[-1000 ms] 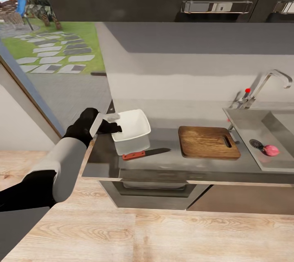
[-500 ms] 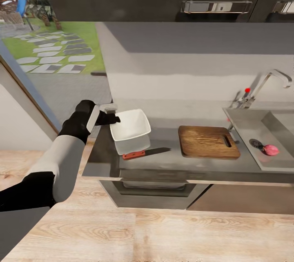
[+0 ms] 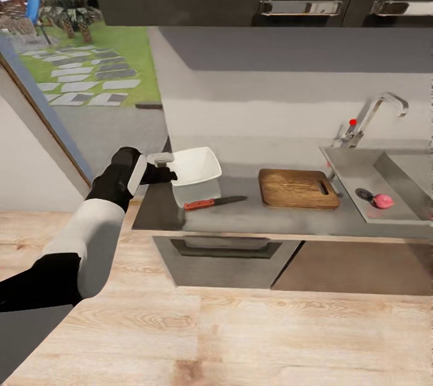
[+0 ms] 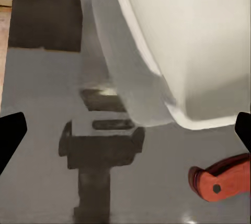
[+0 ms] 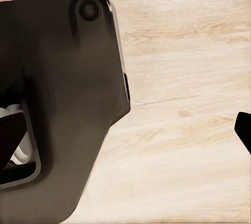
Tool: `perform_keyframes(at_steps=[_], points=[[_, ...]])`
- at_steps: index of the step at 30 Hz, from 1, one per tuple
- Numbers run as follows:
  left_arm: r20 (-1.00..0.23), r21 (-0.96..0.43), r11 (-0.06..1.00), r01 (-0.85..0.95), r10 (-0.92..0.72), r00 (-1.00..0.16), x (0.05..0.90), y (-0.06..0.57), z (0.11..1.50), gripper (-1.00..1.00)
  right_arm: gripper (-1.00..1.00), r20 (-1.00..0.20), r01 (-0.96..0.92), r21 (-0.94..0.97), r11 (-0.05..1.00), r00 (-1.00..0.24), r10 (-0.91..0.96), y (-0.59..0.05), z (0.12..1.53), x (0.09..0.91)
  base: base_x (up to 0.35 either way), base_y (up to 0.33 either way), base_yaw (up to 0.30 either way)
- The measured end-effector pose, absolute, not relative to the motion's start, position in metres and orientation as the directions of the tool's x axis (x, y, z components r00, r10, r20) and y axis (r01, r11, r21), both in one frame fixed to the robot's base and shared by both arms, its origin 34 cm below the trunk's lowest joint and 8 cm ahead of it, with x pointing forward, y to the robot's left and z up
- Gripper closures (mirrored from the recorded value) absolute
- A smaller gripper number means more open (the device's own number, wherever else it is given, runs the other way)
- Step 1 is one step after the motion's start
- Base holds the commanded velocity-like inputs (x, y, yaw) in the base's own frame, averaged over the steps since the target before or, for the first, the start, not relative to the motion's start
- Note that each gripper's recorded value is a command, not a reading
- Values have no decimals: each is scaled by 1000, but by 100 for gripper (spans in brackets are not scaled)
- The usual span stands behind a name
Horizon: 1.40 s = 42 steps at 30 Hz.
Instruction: In the kitchen, take the Vidalia onion out of the sink, dice it on the chopping board with the paring knife, put the diced onion into the bowl on the countertop, then place both the paring knife and the chopping board into the sink.
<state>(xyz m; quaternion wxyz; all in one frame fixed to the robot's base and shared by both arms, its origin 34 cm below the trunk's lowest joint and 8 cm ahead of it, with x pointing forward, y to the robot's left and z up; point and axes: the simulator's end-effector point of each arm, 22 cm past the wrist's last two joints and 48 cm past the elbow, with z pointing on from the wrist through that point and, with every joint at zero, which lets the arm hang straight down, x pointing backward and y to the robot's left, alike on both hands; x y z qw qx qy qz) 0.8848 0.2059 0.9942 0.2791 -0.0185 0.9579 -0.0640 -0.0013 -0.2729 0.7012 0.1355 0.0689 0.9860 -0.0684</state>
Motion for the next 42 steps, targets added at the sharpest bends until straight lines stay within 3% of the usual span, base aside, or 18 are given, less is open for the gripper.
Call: perform_keyframes(at_steps=[16,25,42], points=[[-536,-132,991,2,-70,-841,885,205,994,-100,-100,-278,153,-118,981,-954,115,-274,701,-1,-313,0,0],[-534,-135,991,1,-72,-842,847,201,956,-100,-100,-299,148,-121,982,-948,106,-279,700,8,-40,0,0],[-616,-110,994,15,-56,-786,642,201,863,-100,-100,-533,129,-153,980,-845,28,-323,702,123,0,0,0]])
